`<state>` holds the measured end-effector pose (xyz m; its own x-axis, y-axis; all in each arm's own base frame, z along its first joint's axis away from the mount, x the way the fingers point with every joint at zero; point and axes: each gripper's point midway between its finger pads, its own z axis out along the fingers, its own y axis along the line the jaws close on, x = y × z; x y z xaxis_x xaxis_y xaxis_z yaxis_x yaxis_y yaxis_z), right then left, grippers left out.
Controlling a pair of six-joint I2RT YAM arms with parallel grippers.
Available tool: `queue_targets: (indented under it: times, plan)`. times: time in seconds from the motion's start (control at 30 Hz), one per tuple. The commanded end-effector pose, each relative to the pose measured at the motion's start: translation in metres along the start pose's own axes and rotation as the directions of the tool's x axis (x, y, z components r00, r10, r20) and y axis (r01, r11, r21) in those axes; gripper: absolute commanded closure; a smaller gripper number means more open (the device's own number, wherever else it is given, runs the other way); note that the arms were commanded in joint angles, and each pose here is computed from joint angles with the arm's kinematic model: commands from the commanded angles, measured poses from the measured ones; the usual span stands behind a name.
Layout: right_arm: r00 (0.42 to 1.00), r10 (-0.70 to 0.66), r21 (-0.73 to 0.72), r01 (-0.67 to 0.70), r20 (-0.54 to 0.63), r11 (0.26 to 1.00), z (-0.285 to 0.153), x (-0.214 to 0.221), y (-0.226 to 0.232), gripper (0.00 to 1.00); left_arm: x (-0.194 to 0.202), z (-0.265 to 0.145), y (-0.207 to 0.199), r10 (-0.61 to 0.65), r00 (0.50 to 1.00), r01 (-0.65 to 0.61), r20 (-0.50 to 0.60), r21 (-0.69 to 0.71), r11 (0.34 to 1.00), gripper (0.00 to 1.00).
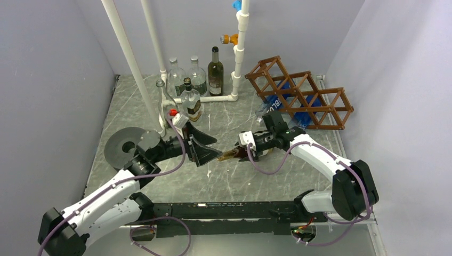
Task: Take the wine bottle off the wine rack
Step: Pick up the wine bottle from the wine rack.
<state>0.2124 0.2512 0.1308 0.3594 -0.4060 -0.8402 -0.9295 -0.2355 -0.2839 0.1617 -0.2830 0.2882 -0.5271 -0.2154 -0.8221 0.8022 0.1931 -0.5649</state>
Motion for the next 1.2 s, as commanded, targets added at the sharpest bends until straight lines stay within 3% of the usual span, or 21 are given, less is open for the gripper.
queue_targets:
  times: [0.0, 0.27, 0.53, 0.73, 1.07, 1.17]
  plan:
    - [0.992, 0.008, -0.011, -0.007, 0.127, 1.000, -0.006, -0.030, -0.001, 1.00, -0.031, -0.012, 0.002, 0.182, 0.963, -0.176, 0.197, -0.052, 0.983, 0.00]
    - [0.982, 0.076, -0.009, -0.076, 0.170, 0.997, -0.008, -0.033, -0.005, 1.00, -0.011, -0.033, 0.011, 0.350, 0.892, -0.344, 0.285, -0.073, 0.936, 0.00]
    - [0.965, 0.157, -0.002, -0.160, 0.211, 0.987, -0.012, -0.038, -0.014, 1.00, -0.008, -0.041, 0.024, 0.396, 0.829, -0.365, 0.396, -0.153, 0.918, 0.01]
    - [0.956, 0.182, -0.004, -0.186, 0.230, 0.983, -0.015, -0.039, -0.016, 1.00, 0.002, -0.022, 0.033, 0.379, 0.831, -0.339, 0.407, -0.169, 0.925, 0.01]
    - [0.949, 0.197, -0.012, -0.200, 0.245, 0.980, -0.016, -0.041, -0.016, 1.00, -0.010, 0.013, 0.038, 0.300, 0.795, -0.266, 0.527, -0.141, 0.953, 0.02]
    - [0.948, 0.200, -0.010, -0.205, 0.249, 0.979, -0.017, -0.041, -0.017, 1.00, -0.005, 0.030, 0.041, 0.270, 0.814, -0.241, 0.514, -0.125, 0.962, 0.03]
